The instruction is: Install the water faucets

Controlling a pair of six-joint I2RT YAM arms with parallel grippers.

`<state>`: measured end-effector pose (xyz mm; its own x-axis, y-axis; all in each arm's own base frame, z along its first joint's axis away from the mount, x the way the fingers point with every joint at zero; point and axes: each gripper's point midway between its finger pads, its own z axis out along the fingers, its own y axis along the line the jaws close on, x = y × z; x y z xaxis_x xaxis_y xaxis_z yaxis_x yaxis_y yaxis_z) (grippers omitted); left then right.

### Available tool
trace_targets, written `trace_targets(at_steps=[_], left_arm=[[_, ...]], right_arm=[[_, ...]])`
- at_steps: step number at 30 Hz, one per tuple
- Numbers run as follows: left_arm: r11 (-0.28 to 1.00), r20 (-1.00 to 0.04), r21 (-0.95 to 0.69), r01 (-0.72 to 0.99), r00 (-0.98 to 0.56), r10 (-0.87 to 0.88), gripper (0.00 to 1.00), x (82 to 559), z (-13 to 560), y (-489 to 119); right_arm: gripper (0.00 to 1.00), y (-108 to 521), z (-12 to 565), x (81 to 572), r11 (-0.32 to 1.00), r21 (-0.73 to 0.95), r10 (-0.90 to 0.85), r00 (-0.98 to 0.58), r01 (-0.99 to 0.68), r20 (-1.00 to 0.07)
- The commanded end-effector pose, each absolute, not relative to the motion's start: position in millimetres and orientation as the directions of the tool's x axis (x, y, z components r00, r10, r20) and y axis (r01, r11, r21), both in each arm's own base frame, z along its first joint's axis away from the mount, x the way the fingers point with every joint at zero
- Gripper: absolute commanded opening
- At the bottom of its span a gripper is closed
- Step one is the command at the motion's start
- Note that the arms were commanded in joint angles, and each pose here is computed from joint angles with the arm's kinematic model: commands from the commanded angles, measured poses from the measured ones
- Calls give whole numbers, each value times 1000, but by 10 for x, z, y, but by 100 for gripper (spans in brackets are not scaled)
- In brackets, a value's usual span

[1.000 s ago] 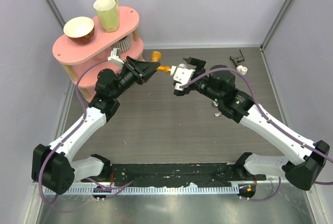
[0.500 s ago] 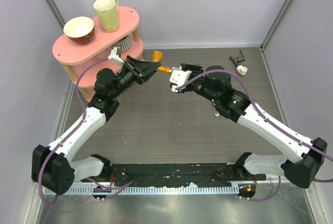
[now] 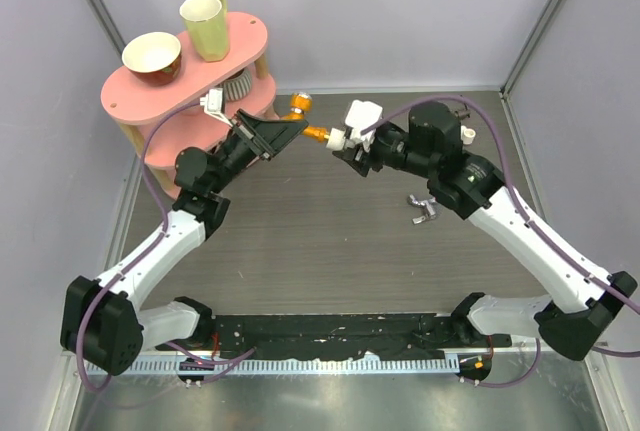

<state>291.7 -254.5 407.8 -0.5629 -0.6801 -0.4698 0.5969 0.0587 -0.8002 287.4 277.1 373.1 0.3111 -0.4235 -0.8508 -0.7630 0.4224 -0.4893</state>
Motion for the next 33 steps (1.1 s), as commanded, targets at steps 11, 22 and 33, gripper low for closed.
trace_targets(at_steps=[11, 22, 33], left_arm=[[136, -810, -141, 981, -35, -585, 0, 2213, 4259, -2527], [165, -795, -168, 972, -35, -606, 0, 2326, 4176, -2514], [195, -541, -634, 748, -249, -803, 0, 2860, 4002, -2196]], right_arm=[[1, 3041, 4302, 2392, 59, 455, 50, -452, -889, -890], [31, 3058, 4347, 2335, -107, 642, 67, -649, -760, -757], [90, 2855, 4052, 2758, 156, 549, 133, -533, -821, -836]])
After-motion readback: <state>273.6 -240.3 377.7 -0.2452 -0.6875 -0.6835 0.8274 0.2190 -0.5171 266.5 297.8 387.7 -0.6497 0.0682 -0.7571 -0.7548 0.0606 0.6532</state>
